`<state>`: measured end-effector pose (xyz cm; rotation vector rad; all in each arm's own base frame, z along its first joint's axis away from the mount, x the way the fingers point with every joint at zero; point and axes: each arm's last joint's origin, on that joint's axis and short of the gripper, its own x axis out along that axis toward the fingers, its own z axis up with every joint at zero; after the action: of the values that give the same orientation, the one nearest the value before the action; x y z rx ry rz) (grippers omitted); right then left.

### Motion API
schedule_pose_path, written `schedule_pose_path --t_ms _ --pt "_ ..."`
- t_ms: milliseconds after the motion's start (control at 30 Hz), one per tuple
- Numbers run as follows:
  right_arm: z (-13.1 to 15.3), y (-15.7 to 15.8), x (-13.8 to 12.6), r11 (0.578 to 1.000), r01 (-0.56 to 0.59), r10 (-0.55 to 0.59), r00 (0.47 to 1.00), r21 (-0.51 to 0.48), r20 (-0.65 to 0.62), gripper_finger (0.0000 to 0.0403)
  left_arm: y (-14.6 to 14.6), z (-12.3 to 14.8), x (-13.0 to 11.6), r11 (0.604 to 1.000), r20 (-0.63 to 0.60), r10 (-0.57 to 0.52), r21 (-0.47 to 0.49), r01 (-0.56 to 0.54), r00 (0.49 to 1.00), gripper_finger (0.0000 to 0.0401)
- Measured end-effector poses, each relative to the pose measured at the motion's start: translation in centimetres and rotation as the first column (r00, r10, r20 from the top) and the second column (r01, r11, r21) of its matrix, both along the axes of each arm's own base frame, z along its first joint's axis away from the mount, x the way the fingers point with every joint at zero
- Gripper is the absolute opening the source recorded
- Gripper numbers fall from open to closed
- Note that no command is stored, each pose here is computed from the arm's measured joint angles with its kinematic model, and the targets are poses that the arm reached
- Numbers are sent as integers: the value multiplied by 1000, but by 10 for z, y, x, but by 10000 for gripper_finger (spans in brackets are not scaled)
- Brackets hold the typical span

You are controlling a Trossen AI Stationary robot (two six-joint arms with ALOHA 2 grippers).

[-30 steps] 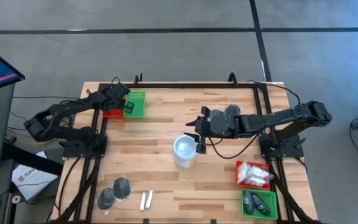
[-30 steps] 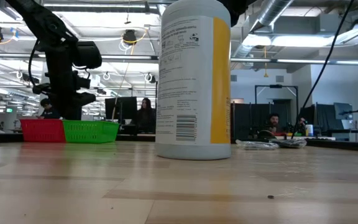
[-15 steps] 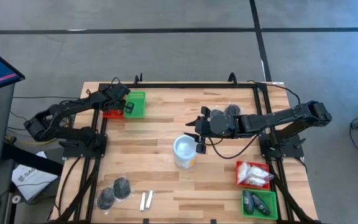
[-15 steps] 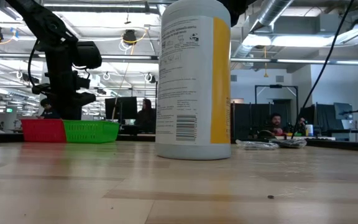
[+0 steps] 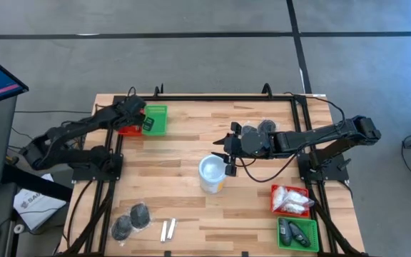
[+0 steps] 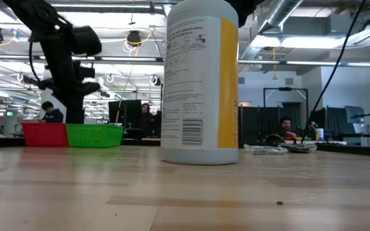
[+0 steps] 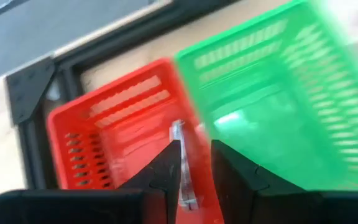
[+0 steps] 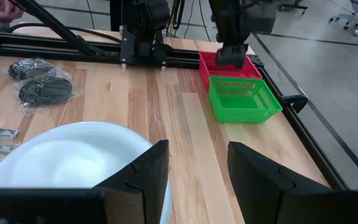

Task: Pick & Place Travel size toiletries
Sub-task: Put the silver nail clipper into the top red basket

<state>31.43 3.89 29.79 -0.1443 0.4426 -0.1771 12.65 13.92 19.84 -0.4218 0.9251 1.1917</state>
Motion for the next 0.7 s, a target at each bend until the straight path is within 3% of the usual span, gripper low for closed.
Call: schedule_pose_path --t_ms 233,433,700 --pt "0 0 0 1000 0 0 1000 0 0 154 -34 19 12 973 146 -229 23 228 962 80" --pt "0 0 0 1000 -1 1 1000 0 0 154 -62 17 28 916 134 -397 -2 401 908 80" --pt "0 0 0 1000 -1 1 1000 0 0 154 -95 16 41 846 212 -510 -52 531 833 80"
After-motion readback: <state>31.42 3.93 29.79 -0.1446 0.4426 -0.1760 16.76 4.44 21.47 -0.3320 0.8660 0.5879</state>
